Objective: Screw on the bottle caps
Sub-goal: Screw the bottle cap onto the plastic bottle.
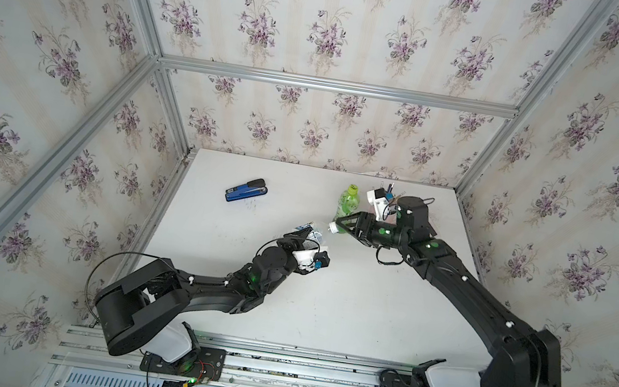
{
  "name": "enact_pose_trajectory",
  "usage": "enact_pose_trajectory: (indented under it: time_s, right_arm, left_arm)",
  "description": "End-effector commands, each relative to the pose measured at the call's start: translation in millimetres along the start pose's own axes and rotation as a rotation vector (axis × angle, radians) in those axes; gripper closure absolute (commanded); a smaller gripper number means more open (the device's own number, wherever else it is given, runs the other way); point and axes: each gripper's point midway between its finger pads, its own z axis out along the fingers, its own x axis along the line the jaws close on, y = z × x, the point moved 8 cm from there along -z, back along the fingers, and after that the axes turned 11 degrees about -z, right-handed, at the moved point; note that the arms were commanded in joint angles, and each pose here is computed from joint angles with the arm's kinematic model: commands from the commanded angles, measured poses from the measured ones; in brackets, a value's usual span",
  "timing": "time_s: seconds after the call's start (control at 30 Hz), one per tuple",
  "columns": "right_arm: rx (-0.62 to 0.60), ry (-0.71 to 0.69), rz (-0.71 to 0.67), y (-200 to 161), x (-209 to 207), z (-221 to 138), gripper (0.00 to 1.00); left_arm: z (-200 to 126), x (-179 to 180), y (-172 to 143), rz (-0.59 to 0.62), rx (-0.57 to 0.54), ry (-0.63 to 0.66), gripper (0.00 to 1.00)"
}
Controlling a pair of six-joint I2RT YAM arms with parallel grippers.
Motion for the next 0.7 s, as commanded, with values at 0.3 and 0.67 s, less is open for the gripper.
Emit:
enact_pose_trajectory:
  time_s: [0.3,0.67]
  right_arm:
    - [-0.48,0.216,-0.31,3.4,21.6,-12.5,0.27]
    - [-0.413,0.101,-0.294,-15.4,16.0,28.3,0.29]
  left_arm:
    - [-7.0,0.5,15.5,-0.526,-0.163,-0.205,0.41]
    - [-8.8,8.9,22.0,-0.647,-0.222,-0.208,0.41]
